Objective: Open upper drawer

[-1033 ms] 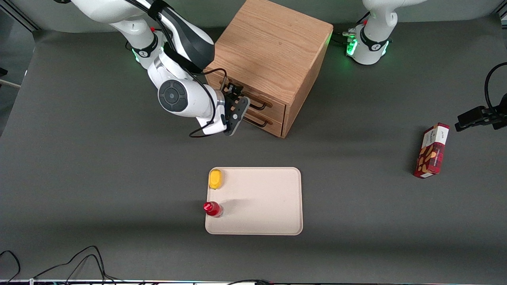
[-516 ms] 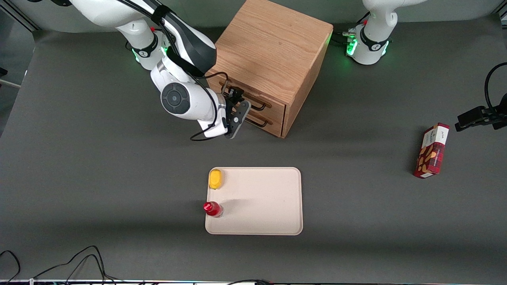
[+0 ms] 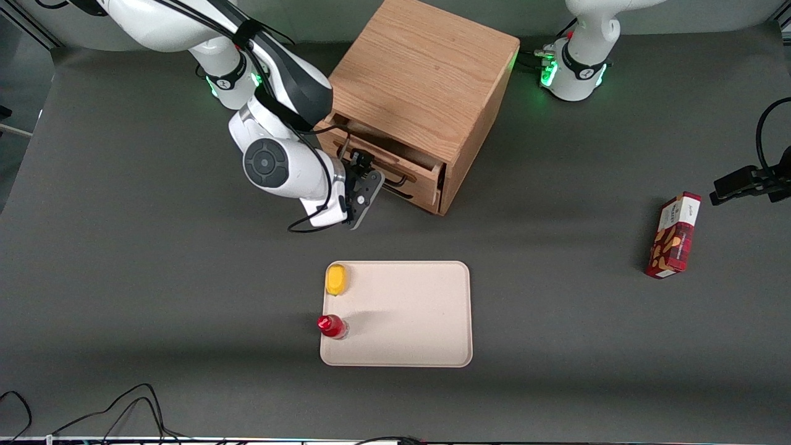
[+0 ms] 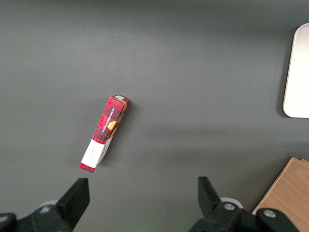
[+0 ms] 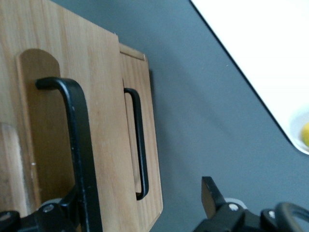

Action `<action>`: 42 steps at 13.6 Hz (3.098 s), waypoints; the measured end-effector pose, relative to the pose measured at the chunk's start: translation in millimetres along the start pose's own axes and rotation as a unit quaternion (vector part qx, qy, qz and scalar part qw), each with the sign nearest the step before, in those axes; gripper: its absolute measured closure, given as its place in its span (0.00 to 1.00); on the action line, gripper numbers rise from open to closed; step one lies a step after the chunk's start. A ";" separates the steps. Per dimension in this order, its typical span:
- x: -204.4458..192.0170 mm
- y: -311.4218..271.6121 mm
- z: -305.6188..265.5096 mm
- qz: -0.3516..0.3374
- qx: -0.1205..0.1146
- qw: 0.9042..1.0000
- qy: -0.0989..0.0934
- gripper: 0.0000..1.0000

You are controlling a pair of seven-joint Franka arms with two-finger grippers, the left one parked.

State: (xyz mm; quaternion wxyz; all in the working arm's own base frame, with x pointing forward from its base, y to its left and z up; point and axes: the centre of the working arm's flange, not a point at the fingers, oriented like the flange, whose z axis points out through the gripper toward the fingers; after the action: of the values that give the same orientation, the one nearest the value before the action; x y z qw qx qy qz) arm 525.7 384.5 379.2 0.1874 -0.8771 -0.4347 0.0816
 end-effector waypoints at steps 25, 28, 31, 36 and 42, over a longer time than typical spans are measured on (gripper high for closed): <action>-0.5 132.1 -50.9 0.066 -0.042 0.996 0.041 0.00; -1.7 147.1 -57.1 0.068 -0.044 0.996 0.035 0.00; -1.9 157.1 -64.1 0.070 -0.048 0.996 0.034 0.00; -0.4 158.1 -75.3 0.070 -0.046 0.996 0.035 0.00; -6.8 112.0 -155.0 0.051 -0.061 0.996 0.042 0.00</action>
State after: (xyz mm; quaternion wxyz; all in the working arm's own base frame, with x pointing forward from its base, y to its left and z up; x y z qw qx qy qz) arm 651.0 277.4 476.4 0.1468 -0.9106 -0.3853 0.0276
